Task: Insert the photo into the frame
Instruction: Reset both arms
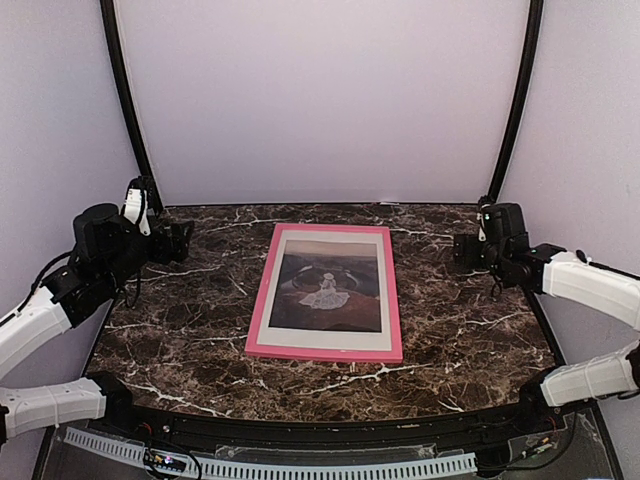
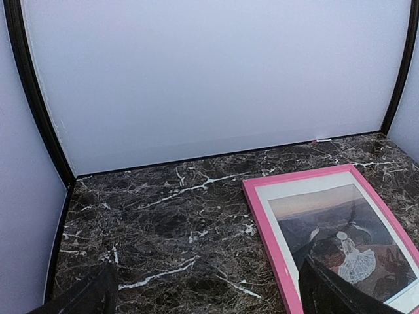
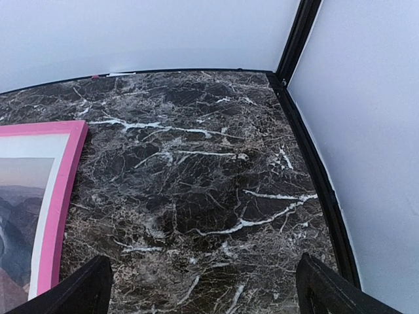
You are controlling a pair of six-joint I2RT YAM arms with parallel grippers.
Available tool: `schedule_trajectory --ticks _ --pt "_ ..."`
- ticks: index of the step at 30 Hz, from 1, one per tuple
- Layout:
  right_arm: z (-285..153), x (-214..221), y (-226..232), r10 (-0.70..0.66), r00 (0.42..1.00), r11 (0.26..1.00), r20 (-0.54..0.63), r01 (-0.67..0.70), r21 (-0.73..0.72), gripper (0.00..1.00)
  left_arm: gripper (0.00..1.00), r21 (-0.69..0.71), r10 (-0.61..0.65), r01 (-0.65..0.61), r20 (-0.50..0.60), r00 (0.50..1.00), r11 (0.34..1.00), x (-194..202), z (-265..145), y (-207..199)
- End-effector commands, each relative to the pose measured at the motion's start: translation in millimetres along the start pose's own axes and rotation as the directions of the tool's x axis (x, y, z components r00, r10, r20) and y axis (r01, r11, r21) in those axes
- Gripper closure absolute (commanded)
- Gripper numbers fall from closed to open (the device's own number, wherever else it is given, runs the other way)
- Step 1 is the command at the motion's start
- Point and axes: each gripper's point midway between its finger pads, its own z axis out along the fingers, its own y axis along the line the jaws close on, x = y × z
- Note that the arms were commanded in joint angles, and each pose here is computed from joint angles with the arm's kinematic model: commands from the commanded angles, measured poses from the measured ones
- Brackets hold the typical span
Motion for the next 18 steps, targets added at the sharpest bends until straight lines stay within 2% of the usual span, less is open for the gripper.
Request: schedule_trajectory --ticks 1,18 --pt "-9 -30 -2 0.058 0.994 0.998 0.090 -0.058 -0.009 0.01 0.01 0.019 -0.002 0.001 0.008 1.000 1.000 0 -5 -1" --pt "-3 -16 7 0.070 0.996 0.996 0.061 -0.066 -0.055 0.01 0.01 0.013 0.018 -0.018 -0.020 1.000 1.000 7 -3 0"
